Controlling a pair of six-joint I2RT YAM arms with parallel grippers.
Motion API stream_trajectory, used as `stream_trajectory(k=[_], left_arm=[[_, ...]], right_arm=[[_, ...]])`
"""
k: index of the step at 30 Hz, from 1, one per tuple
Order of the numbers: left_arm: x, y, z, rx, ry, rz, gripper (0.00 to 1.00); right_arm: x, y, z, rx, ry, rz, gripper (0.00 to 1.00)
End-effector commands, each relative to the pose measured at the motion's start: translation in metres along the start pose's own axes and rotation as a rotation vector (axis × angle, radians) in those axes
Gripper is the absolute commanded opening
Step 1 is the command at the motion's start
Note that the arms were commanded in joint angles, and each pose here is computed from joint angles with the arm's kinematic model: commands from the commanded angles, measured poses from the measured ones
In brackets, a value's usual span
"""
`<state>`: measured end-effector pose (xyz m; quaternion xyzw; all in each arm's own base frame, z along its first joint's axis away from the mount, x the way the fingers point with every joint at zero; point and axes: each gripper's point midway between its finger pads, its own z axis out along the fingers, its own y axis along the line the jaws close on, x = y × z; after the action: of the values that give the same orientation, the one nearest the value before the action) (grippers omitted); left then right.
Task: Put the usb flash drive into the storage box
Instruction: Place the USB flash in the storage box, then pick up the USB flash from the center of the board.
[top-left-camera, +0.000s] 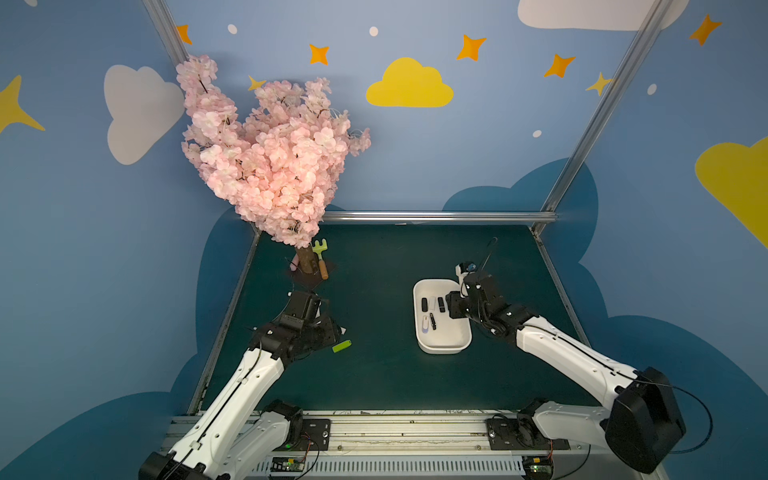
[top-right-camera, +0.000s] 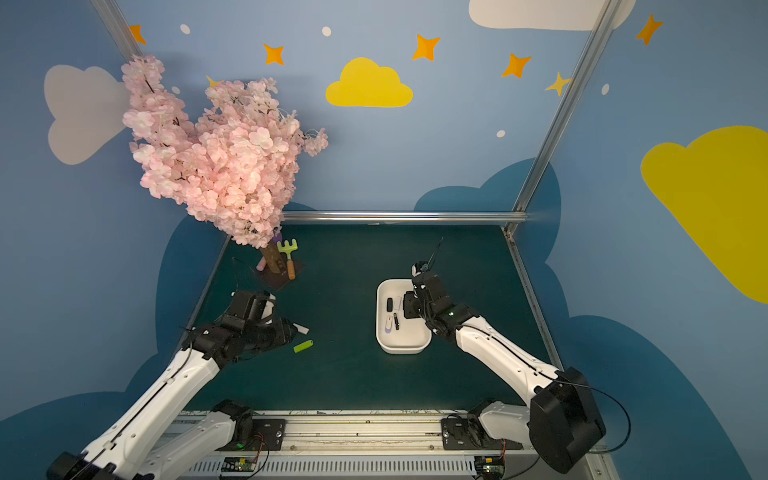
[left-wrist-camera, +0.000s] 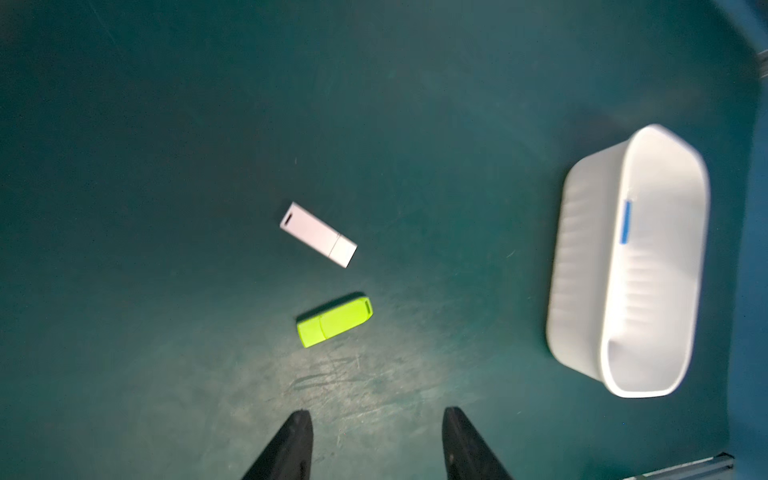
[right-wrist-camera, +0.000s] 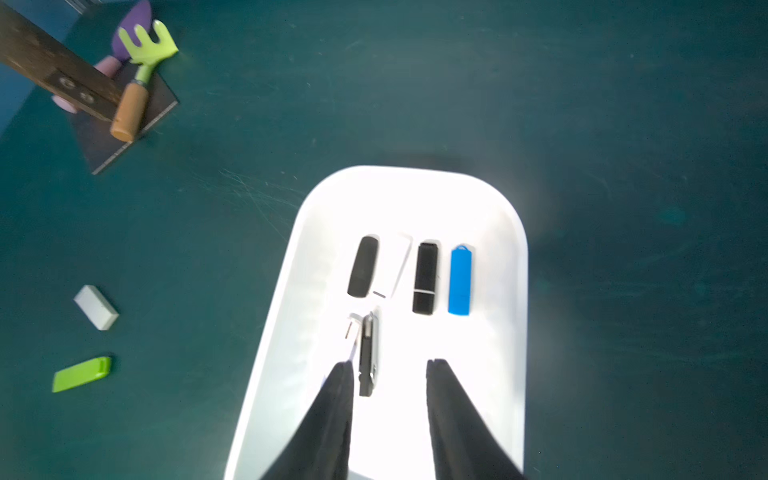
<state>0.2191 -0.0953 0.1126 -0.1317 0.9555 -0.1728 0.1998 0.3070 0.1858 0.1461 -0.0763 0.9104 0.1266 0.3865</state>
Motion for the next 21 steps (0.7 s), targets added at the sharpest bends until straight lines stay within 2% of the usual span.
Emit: stream_trajectory(k=[1, 5, 9, 13, 17, 21], left_arm=[[0.005, 0.002, 0.026, 0.022, 0.008, -0.058, 0.53], [0.016, 0.004, 0.048, 0.042, 0.052, -0.055, 0.52], [0.017, 0.011, 0.058, -0.007, 0.07, -0.023, 0.54], [0.007, 0.011, 0.063, -0.05, 0.079, 0.032, 0.54], [-0.008, 0.018, 0.064, -0.121, 0.035, 0.042, 0.54], [-0.02, 0.006, 0.07, -0.086, 0.027, 0.073, 0.54]], right_arm=[[-0.004, -0.014, -0.004, 0.038, -0.095, 0.051, 0.37], [-0.009, -0.012, -0.013, 0.011, -0.132, 0.069, 0.38], [-0.009, -0.015, -0.01, 0.021, -0.135, 0.069, 0.39], [-0.007, -0.014, -0.008, 0.012, -0.124, 0.067, 0.39], [-0.007, -0.014, -0.007, 0.013, -0.123, 0.062, 0.39], [-0.004, -0.018, -0.004, 0.036, -0.111, 0.065, 0.39]])
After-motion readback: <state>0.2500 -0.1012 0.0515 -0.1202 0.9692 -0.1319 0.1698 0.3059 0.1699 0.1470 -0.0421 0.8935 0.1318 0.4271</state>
